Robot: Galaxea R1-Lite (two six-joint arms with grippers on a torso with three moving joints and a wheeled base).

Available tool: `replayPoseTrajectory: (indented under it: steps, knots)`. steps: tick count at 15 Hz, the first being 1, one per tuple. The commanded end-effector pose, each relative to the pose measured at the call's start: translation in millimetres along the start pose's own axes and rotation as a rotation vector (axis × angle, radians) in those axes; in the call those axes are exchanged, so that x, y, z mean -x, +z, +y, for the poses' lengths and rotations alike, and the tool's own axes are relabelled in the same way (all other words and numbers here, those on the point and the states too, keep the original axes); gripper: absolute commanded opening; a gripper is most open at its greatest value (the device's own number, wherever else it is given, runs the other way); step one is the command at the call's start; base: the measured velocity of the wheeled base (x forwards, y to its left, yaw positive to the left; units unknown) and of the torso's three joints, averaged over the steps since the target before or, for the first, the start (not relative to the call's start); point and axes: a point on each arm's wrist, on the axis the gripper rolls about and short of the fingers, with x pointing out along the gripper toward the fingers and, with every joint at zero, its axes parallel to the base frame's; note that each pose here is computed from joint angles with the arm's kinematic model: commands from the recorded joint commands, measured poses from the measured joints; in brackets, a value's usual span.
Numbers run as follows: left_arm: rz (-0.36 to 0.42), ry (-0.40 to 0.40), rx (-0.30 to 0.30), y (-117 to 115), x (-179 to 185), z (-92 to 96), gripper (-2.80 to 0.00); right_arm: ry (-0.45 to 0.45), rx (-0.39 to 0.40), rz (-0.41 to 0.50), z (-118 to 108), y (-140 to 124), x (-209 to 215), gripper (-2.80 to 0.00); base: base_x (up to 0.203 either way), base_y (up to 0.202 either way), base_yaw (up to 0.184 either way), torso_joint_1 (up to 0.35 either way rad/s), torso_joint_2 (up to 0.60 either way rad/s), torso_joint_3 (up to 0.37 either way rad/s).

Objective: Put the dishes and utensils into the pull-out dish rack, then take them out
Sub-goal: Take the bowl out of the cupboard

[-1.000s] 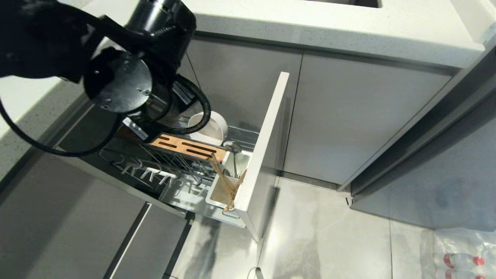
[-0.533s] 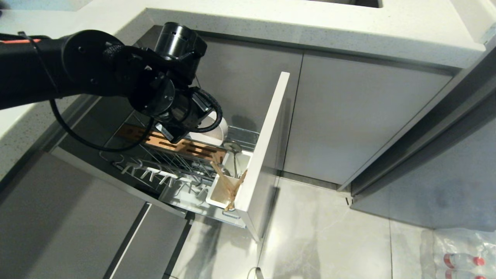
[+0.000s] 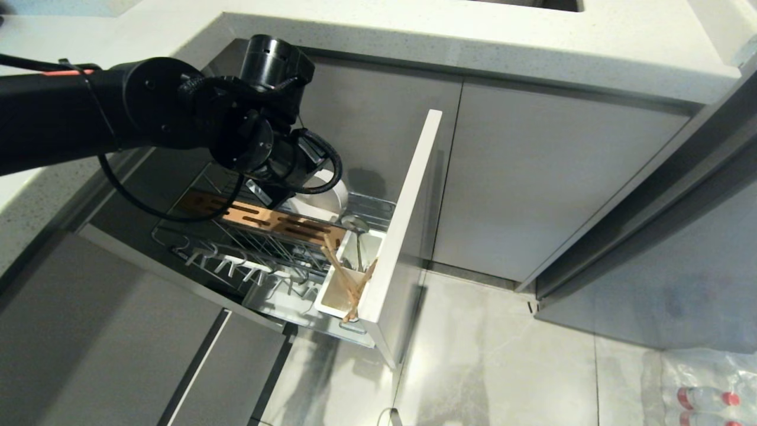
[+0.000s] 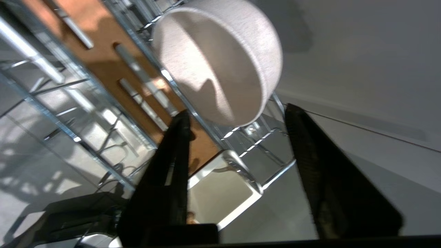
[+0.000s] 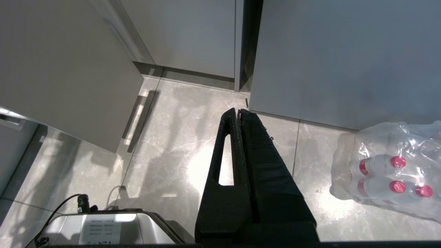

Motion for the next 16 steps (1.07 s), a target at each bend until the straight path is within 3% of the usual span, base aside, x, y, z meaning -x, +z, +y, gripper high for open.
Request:
replayPoseTrajectory:
  steps: [1,7,16]
  knots:
    - [0.014,-0.009,0.003,-2.1,-6.5,-2.9,0.0,0.0,0.0,0.003,0.0,-0.4,-0.2,-2.8,0.0,0.0,0.0,0.0,0.0,0.0]
    - [-0.006,-0.031,-0.03,-7.7,-49.8,-3.7,0.0,0.0,0.0,0.003,0.0,-0.4,-0.2,-2.8,0.0,0.0,0.0,0.0,0.0,0.0]
    - [-0.007,-0.082,-0.067,-7.4,-80.2,-1.1,0.0,0.0,0.0,0.003,0.0,-0.4,-0.2,-2.8,0.0,0.0,0.0,0.0,0.0,0.0]
